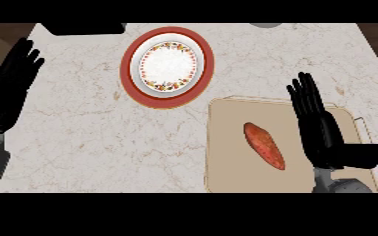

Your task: Pick the sweet potato from the tray and place it in the plate

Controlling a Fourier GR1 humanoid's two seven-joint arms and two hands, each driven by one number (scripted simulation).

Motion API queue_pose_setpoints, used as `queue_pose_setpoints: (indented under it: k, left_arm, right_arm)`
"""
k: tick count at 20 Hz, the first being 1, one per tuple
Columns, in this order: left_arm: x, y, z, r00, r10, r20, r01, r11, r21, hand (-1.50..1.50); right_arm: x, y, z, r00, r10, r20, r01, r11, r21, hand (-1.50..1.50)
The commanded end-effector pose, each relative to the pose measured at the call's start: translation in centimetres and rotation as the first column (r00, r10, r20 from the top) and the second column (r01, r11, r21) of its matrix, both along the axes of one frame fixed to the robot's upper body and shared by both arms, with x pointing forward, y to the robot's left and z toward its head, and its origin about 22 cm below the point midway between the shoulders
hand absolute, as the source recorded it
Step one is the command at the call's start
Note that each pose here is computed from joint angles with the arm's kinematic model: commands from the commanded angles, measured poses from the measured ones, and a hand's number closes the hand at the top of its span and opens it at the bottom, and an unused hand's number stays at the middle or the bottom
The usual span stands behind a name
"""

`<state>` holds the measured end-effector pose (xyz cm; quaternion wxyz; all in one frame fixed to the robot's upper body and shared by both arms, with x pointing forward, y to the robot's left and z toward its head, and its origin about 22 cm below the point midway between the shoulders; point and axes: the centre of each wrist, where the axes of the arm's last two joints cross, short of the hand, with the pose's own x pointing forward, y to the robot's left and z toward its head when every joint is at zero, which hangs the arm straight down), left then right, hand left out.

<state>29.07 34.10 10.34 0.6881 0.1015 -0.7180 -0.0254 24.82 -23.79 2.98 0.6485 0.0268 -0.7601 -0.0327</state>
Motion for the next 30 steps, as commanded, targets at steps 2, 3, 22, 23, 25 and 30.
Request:
queue_pose_setpoints:
  k: [2,3,22,23,25,30]
  left_arm:
    - [1.5,-2.6,0.9,0.999,-0.034,0.000,0.034,0.996,0.082,0.00]
    - [1.1,-2.3,-1.4,0.999,-0.046,-0.020,0.047,0.996,0.070,0.00]
    - [1.0,-7.9,-5.3,0.994,-0.080,-0.073,0.085,0.993,0.079,0.00]
    - [0.2,-8.9,-6.4,0.995,-0.066,-0.070,0.072,0.994,0.085,0.00]
    - [-0.2,-9.7,-6.4,0.993,-0.092,-0.079,0.099,0.991,0.088,0.00]
    - [1.3,-8.5,-5.4,0.994,-0.096,-0.052,0.101,0.991,0.091,0.00]
  right_arm:
    - [-0.2,2.6,0.9,0.980,0.196,-0.027,-0.195,0.980,0.040,-1.50]
    - [1.2,5.4,3.3,0.957,0.289,-0.031,-0.287,0.956,0.052,-1.50]
    - [-2.1,1.7,2.7,0.887,0.448,0.113,-0.273,0.707,-0.652,-1.50]
    - [-4.0,1.5,3.6,0.875,0.471,0.114,-0.291,0.700,-0.652,-1.50]
    - [-3.5,1.4,7.4,0.884,0.457,0.097,-0.269,0.668,-0.694,-1.50]
    - [-1.4,-2.1,11.4,0.900,0.408,-0.155,-0.325,0.389,-0.862,-1.50]
